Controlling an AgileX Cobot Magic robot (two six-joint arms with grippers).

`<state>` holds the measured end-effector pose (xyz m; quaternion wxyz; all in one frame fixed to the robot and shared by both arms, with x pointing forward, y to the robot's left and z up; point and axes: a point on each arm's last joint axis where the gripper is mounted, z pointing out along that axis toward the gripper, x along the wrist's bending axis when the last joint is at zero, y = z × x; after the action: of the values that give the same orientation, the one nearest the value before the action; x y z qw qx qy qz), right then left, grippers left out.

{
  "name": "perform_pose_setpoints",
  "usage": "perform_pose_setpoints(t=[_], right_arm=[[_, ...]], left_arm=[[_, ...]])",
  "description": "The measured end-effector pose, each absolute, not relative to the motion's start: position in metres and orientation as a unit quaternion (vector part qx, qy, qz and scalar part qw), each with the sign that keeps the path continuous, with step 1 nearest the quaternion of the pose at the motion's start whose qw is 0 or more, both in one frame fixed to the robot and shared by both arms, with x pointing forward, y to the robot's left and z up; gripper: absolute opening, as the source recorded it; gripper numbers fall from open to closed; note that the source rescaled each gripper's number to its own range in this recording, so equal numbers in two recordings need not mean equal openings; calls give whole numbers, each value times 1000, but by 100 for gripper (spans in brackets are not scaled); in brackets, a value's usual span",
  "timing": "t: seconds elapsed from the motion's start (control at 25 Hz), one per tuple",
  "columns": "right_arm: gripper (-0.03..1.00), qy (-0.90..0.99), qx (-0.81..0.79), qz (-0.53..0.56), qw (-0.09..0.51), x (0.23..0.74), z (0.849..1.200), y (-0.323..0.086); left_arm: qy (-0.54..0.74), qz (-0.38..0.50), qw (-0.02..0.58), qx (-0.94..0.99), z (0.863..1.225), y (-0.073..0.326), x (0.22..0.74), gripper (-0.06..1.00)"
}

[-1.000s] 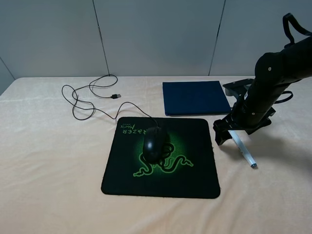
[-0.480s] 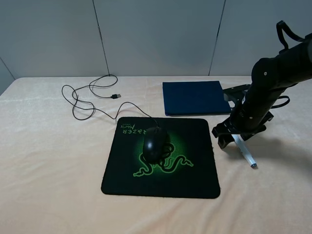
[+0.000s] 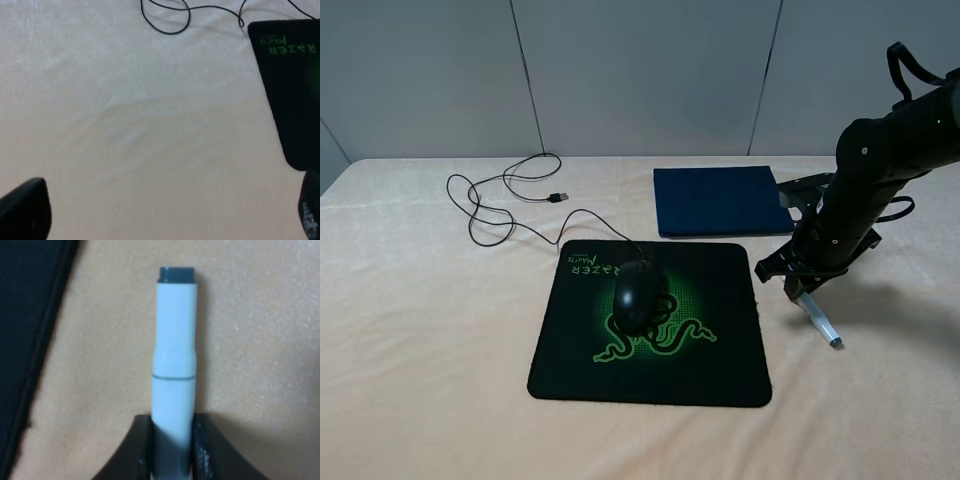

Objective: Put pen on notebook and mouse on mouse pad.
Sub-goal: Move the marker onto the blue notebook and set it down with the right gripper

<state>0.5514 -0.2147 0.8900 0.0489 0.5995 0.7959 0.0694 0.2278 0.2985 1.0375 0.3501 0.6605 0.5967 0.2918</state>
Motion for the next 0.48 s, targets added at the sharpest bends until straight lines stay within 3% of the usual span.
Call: perform_pose_setpoints(t=[0.48], right_arm=[[0,797,600,54,37,550,892,-215]], left_arm=[[597,292,350,660,1037,299,228,100]])
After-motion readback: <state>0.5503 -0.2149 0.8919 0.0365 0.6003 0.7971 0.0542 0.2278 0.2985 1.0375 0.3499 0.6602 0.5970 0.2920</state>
